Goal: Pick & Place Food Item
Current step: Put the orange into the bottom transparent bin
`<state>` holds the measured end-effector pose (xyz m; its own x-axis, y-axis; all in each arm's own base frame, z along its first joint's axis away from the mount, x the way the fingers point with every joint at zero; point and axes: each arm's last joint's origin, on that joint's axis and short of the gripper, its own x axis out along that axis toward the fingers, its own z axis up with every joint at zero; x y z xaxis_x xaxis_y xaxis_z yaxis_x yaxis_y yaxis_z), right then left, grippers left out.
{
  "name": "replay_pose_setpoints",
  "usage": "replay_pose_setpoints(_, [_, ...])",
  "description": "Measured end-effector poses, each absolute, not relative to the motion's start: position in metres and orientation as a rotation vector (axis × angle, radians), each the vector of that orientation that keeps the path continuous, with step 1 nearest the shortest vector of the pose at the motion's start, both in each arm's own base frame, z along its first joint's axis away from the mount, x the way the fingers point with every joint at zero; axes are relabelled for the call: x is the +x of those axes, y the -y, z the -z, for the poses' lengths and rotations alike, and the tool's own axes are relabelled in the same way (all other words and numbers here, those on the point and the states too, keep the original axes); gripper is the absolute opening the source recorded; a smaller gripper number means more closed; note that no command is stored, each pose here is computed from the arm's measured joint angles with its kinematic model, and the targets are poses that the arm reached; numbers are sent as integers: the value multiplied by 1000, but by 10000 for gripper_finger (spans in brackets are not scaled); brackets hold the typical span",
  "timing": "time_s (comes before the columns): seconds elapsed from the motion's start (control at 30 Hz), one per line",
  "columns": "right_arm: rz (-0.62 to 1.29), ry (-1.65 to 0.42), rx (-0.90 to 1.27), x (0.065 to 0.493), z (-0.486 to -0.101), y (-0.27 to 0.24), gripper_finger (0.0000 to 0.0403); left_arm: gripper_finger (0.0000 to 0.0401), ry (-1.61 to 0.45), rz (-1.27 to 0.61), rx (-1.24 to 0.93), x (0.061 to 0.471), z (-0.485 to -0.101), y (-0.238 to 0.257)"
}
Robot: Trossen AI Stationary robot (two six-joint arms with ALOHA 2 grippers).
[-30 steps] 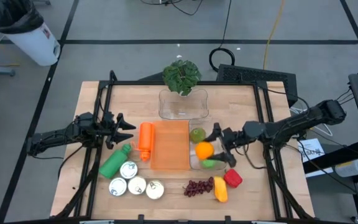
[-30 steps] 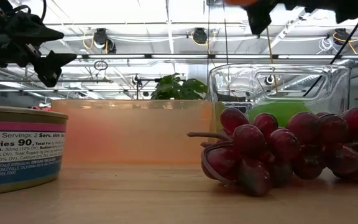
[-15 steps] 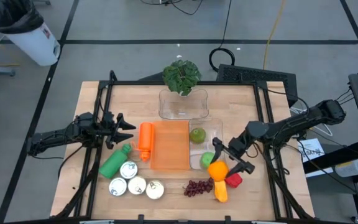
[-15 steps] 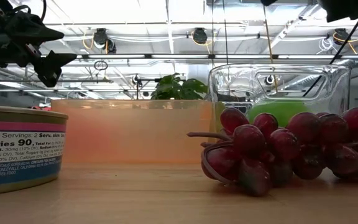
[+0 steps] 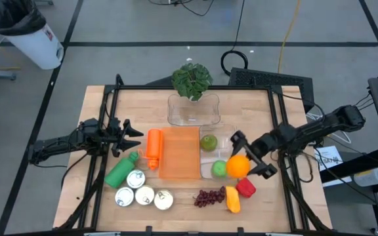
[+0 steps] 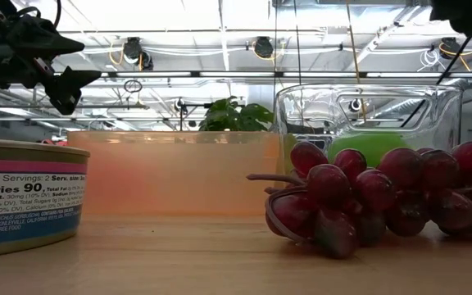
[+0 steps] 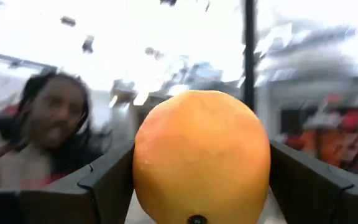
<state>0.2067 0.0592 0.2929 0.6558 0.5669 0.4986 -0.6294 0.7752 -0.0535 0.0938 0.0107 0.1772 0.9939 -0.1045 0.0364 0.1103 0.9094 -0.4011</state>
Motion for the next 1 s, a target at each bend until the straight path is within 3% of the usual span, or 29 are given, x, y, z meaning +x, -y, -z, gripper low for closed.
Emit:
replay_pose_setpoints(0.2, [-564,746,166,186,-288,-51,306,243,14,111,-414,94,-177,-11])
replay_pose_setpoints(0.47, [-462,715,190,185,-278,-48,306,243,14,111,-414,94,-177,-11])
replay_pose_setpoints(0.73, [-182,365,215,215,-265,-42,306,243,14,111,-414,94,-177,-11])
replay_pose_setpoints(1.0, [42,-220,196,253,-284,-31,306,243,14,111,-414,94,-177,-11])
